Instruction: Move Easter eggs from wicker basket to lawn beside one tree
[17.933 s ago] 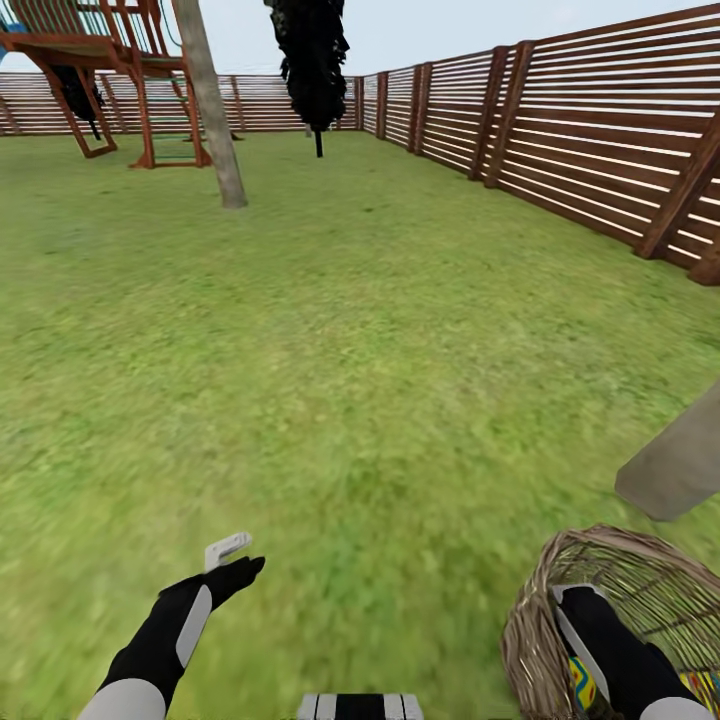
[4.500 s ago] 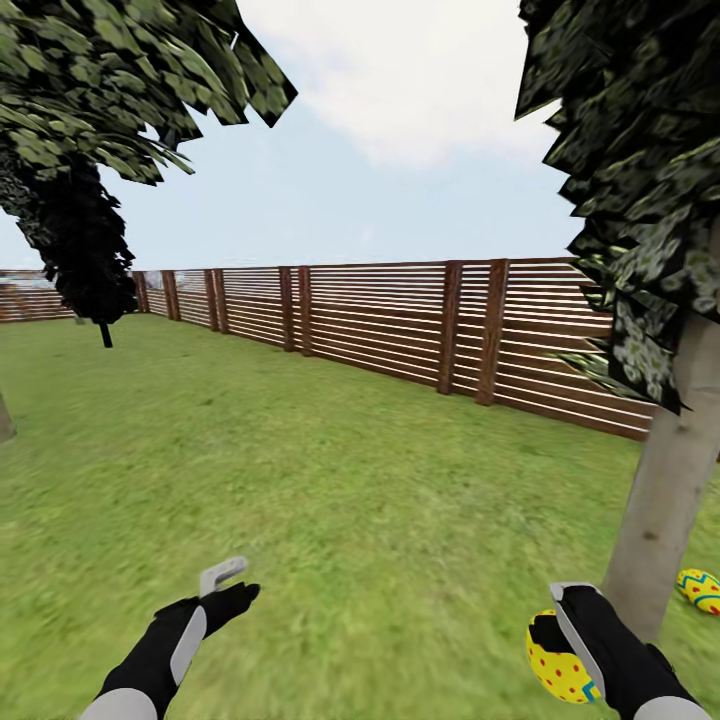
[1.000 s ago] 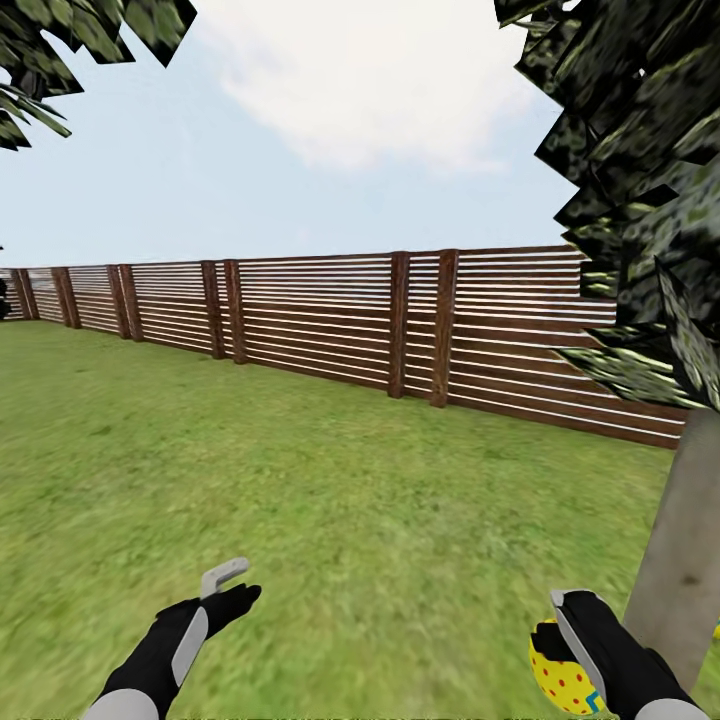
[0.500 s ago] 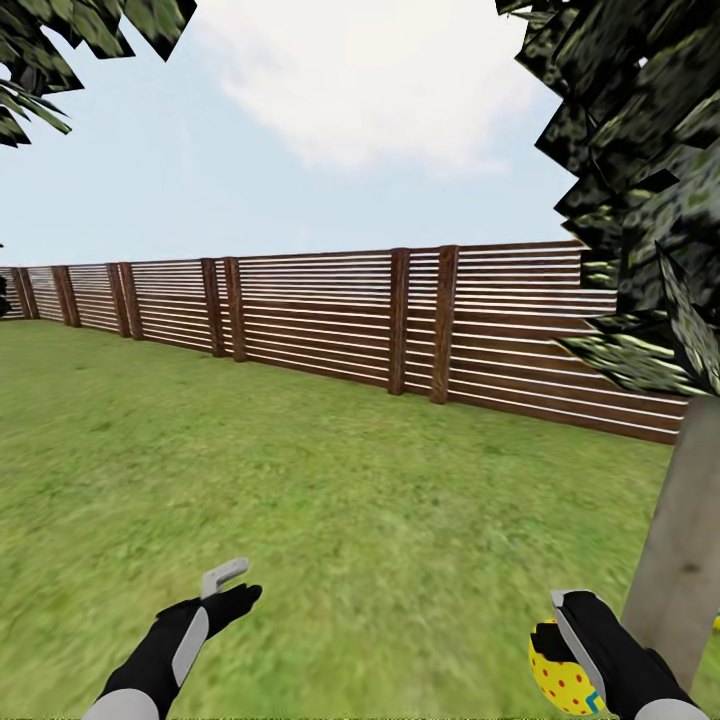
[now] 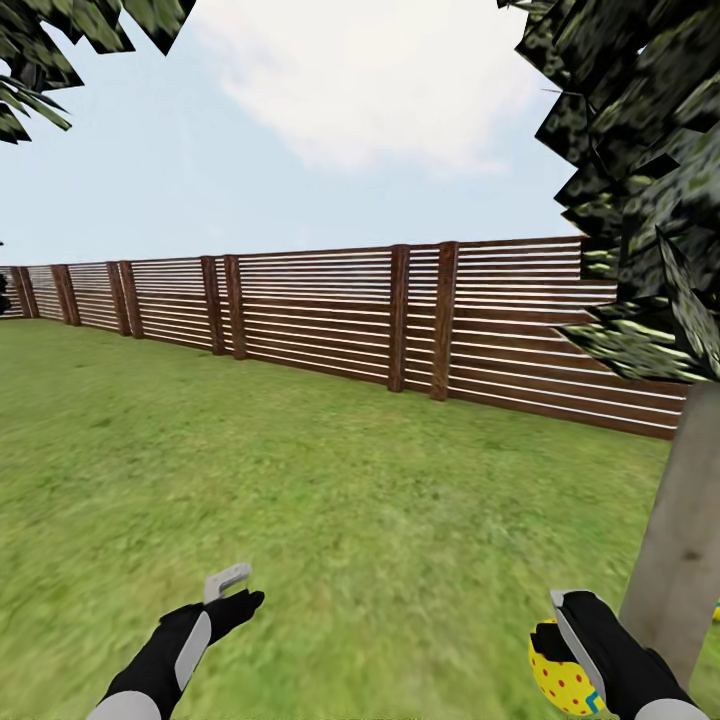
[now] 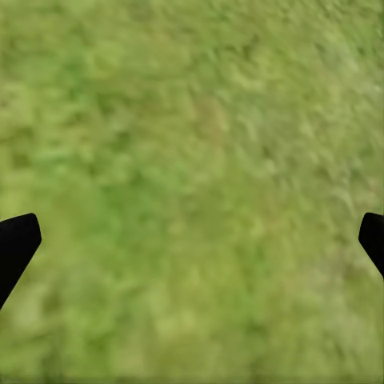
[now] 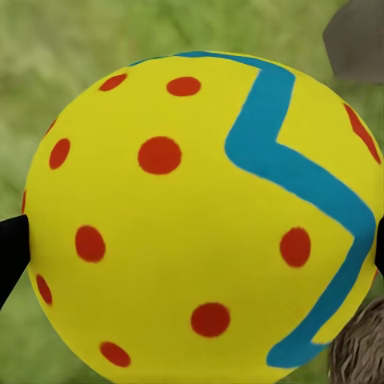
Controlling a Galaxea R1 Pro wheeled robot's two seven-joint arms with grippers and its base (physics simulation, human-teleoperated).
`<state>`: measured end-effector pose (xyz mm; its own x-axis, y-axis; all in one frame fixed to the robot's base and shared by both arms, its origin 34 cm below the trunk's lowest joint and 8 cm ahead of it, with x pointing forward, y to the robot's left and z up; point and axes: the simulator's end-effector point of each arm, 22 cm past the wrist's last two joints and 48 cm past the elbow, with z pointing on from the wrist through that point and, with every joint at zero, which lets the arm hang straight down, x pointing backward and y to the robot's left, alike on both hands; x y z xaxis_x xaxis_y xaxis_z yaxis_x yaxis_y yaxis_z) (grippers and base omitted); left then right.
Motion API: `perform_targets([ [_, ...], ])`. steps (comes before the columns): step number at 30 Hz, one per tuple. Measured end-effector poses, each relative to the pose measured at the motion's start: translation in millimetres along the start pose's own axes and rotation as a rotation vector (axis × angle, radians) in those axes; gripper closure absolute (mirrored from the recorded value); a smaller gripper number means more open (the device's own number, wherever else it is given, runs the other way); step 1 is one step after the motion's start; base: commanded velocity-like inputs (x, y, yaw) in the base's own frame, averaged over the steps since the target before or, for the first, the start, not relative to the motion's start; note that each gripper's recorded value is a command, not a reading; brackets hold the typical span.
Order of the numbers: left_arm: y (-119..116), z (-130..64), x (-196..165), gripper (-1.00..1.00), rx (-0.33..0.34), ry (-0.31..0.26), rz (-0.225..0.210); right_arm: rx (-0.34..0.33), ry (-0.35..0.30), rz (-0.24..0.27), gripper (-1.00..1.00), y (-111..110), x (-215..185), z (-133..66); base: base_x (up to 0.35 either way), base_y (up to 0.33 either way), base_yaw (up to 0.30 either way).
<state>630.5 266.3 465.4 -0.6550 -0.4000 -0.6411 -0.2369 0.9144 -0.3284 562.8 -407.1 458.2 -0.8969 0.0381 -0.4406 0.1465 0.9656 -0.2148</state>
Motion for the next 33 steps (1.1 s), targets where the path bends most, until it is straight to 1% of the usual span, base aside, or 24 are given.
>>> perform_targets([
  [25,21,28.4,45,-1.0,0.001,-0.003,0.0,-0.004,-0.002,-0.002,1.0,13,37,42.5,0.0,0.0,0.0],
  [30,26,34.1,54,-1.0,-0.001,-0.001,0.0,-0.011,0.001,-0.004,1.0,19,45,50.7,0.0,0.0,0.0],
  [33,32,37.5,58,-1.0,-0.009,0.01,-0.002,-0.03,0.014,-0.009,1.0,34,49,54.6,0.0,0.0,0.0],
])
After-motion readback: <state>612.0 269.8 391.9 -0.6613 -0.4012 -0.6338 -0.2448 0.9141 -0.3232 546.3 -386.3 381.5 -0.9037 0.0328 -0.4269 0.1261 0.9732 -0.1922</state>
